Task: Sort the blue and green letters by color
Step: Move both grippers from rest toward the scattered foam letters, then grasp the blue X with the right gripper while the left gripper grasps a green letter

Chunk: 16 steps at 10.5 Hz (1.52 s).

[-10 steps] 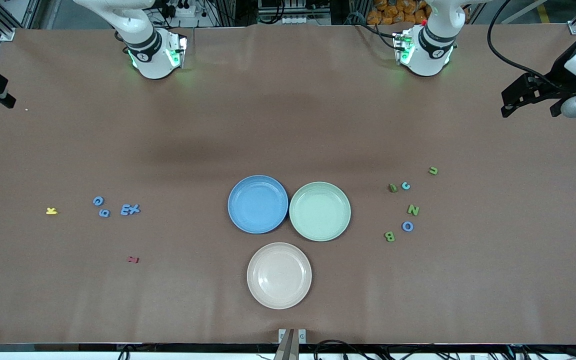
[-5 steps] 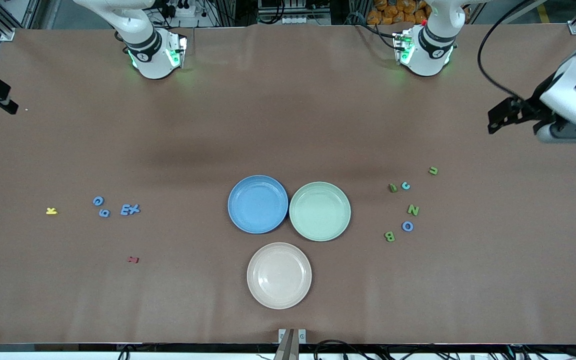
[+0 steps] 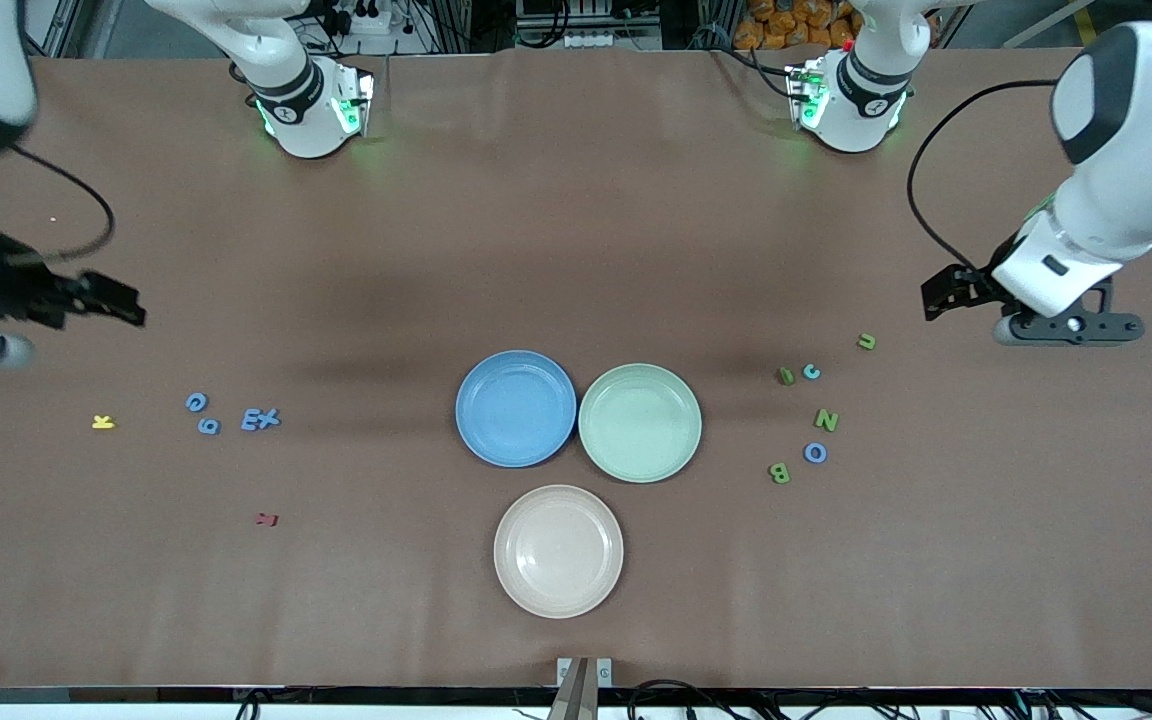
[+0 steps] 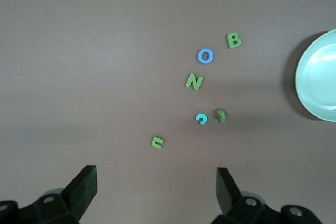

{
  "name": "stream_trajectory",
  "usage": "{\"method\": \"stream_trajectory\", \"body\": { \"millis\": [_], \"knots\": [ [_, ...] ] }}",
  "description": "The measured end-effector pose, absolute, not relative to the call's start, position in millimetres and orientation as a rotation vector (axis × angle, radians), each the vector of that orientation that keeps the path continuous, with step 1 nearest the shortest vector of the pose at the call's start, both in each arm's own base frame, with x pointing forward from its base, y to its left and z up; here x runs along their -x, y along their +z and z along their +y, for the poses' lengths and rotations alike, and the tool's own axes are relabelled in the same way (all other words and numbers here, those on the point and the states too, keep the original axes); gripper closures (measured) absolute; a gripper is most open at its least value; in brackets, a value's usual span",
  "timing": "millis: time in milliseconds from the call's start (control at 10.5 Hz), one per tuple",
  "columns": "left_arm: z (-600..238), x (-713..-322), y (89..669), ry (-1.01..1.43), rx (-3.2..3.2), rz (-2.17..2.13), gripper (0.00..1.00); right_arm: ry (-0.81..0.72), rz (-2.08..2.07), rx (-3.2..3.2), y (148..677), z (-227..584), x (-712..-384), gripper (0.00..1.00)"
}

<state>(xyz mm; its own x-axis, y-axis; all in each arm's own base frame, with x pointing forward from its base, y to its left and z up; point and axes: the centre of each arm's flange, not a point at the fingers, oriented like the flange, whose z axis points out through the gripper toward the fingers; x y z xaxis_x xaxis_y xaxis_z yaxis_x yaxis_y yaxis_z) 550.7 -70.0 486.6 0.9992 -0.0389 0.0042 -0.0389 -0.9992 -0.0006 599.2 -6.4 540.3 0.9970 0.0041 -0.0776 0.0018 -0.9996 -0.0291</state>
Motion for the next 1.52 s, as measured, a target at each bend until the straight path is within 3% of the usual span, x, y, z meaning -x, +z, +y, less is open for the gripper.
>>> {"method": "stream_trajectory", "body": {
  "millis": [286, 571, 952, 1238, 1524],
  "knots": [
    [-70.7, -530.9, 427.9, 0.037, 3.133, 0.106, 0.00, 0.270, 0.040, 3.096, 387.8, -22.3, -635.6, 0.00],
    [-73.5, -512.1, 391.5, 0.033, 3.113, 0.346, 0.00, 0.435, -0.024, 3.059, 274.0, -13.2, -620.7, 0.00],
    [-63.5, -496.2, 351.1, -0.028, 3.076, 0.591, 0.00, 0.456, -0.084, 3.011, 216.2, 33.7, -612.4, 0.00],
    [-60.5, -481.8, 319.7, -0.022, 3.065, 0.663, 0.00, 0.428, -0.169, 2.995, 175.8, 4.1, -613.5, 0.00],
    [-60.2, -478.8, 296.3, -0.027, 3.066, 0.699, 0.14, 0.391, -0.224, 2.967, 165.0, -45.6, -613.8, 0.00]
  ]
}}
